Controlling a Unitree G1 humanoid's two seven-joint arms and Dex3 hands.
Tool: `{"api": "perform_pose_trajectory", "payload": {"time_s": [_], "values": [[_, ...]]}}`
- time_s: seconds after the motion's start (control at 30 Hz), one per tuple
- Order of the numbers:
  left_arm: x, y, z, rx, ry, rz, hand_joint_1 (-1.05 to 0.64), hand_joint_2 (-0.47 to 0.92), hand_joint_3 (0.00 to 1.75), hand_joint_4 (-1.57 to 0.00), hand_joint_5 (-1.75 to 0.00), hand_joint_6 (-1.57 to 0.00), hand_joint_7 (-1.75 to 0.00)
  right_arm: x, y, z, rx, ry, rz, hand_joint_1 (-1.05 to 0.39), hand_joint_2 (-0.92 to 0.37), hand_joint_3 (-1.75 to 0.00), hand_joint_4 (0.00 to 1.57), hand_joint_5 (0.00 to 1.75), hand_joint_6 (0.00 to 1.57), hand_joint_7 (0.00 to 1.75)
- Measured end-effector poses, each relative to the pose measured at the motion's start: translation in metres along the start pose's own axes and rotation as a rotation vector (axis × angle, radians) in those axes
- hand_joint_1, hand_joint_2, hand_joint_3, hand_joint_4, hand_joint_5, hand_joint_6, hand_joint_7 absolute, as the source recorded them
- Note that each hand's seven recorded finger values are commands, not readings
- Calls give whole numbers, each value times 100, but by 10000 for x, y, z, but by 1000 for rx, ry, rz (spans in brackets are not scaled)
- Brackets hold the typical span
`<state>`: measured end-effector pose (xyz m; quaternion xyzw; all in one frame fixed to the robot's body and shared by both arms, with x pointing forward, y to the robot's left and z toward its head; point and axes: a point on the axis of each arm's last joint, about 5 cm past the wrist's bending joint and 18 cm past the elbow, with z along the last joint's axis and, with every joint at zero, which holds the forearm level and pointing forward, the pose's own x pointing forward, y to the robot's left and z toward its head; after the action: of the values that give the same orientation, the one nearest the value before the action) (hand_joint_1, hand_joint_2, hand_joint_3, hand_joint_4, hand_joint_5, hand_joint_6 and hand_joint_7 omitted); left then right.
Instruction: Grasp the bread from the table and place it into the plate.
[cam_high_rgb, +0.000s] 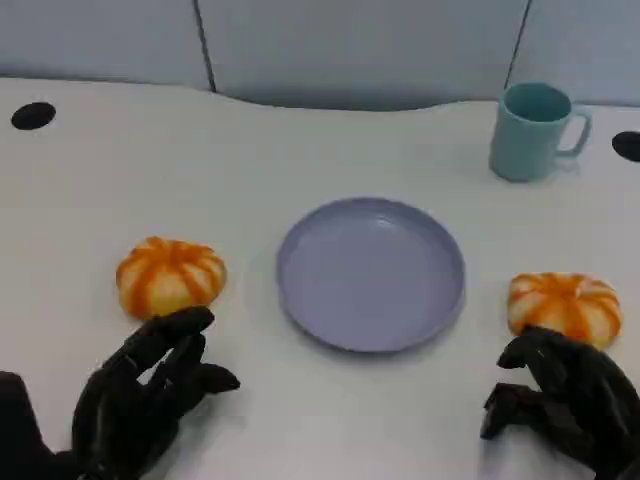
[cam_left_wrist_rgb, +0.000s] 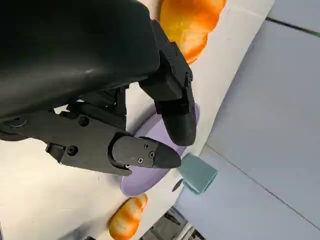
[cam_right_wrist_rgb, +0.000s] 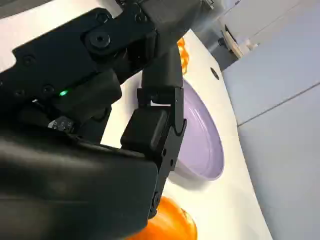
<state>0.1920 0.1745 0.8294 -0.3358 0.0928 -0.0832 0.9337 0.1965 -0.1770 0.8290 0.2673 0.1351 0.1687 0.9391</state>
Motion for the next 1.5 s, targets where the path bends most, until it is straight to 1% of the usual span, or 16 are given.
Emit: {"api": "perform_pose_trajectory", "payload": {"time_s": [0.5,0.9,1.0,1.1,1.17,1.23,1.33,1.43,1.47,1.5], "values": [[1,1,0,-6,3,2,-43,92,14,-62,-151,-66,-93,2,3,-2,-11,8,-3,-89,-77,-1,140,87,117,94],[1,2,1,-4,3,3,-42,92,17,-61,-148,-63,-93,3,5,2,-14,7,1,-86,-79,-1,140,87,118,91],[0,3,2,-4,3,3,-44,92,14,-61,-148,-64,-94,3,6,2,-14,7,1,-86,-79,-1,141,87,118,92],[0,4,3,-4,3,3,-43,92,14,-62,-148,-64,-94,4,7,1,-14,8,1,-87,-78,0,140,87,118,92],[0,4,6,0,-3,3,-42,92,15,-64,-146,-66,-90,7,12,-1,-12,7,-2,-87,-78,-1,140,87,118,92],[-1,5,19,17,-26,4,-42,92,18,-64,-142,-66,-85,12,20,-6,-11,7,0,-86,-78,-1,140,87,118,92],[-6,10,49,85,-93,9,-43,92,18,-66,-134,-70,-70,18,30,-10,-12,9,4,-87,-78,0,141,87,118,91],[-3,-2,91,180,-168,2,-46,92,19,-65,-126,-70,-57,28,48,-9,-14,8,8,-87,-77,0,140,87,118,91],[5,-12,105,218,-190,-5,-46,92,18,-64,-122,-69,-52,30,52,-10,-14,7,9,-87,-77,0,140,87,118,91],[9,-19,116,242,-208,-11,-48,92,16,-62,-112,-68,-43,33,57,-13,-12,7,10,-87,-78,-1,140,87,117,91]]}}
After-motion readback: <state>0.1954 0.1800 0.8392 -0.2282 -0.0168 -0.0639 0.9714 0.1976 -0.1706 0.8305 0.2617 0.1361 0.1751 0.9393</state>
